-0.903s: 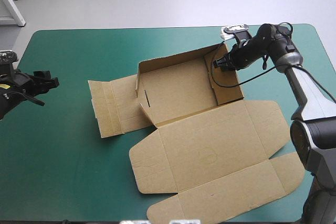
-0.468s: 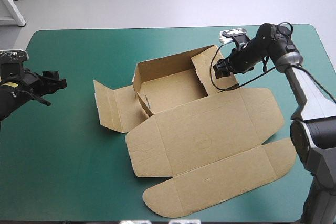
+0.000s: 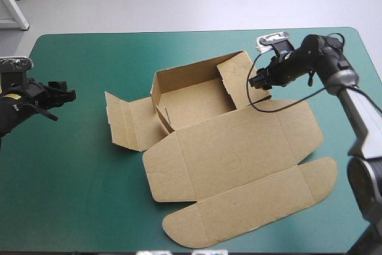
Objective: Fold the box
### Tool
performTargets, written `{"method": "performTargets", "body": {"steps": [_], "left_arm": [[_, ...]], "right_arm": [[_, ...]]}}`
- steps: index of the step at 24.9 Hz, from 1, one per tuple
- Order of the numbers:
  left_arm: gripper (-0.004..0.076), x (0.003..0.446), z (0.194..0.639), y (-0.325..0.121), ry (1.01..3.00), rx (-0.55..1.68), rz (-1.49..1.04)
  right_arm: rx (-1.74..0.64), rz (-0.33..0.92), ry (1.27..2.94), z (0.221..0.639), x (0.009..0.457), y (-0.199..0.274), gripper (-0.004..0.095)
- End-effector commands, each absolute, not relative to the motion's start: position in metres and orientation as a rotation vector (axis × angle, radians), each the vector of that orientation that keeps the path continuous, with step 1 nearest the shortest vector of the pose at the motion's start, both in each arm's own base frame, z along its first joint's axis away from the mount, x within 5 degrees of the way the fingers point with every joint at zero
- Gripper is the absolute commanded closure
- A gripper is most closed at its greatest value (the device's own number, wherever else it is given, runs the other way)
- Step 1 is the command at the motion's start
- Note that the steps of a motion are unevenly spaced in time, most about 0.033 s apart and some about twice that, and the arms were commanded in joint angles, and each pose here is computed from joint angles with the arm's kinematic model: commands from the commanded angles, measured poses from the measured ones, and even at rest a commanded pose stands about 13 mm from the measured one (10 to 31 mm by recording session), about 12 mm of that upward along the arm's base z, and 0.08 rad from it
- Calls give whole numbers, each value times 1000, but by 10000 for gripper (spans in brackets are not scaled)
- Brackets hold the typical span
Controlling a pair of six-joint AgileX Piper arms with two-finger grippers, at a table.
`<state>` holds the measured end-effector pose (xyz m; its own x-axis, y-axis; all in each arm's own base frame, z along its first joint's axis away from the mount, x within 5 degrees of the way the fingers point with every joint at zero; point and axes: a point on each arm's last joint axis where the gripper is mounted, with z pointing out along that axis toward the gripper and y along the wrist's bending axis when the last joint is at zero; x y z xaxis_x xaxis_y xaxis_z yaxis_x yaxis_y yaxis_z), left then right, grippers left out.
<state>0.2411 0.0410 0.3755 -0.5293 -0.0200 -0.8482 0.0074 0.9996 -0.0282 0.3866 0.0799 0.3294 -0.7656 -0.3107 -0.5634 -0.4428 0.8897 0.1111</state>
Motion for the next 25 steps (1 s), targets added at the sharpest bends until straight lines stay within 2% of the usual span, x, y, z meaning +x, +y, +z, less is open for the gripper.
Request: {"method": "performTargets", "body": {"steps": [1, 6, 8, 10, 13, 14, 17, 21, 23, 25], "left_arm": [[304, 239, 392, 39, 2038, -19, -27], [304, 238, 390, 40, 2064, 10, 6], [304, 238, 391, 40, 2059, 8, 5], [304, 239, 391, 40, 2057, 2, -4], [304, 239, 391, 39, 2055, -2, -14], [304, 239, 391, 39, 2055, -2, -14], [304, 239, 391, 39, 2052, -8, -24], [304, 239, 391, 39, 2051, -10, -29], [304, 239, 391, 39, 2050, -11, -32], [304, 239, 391, 39, 2051, -10, -29]], "right_arm": [[-500, 263, 2225, 389, 331, 70, 419], [-427, 263, 2007, 400, 290, 64, 418], [-380, 297, 1936, 399, 289, 64, 405], [-360, 277, 1906, 393, 295, 63, 389], [-364, 307, 2043, 376, 312, 67, 374], [-397, 343, 2141, 365, 327, 72, 313], [-457, 375, 2221, 360, 353, 79, 242], [-566, 290, 2352, 352, 387, 86, 198], [-581, 311, 2389, 344, 404, 93, 188], [-613, 275, 2438, 332, 416, 100, 188]]}}
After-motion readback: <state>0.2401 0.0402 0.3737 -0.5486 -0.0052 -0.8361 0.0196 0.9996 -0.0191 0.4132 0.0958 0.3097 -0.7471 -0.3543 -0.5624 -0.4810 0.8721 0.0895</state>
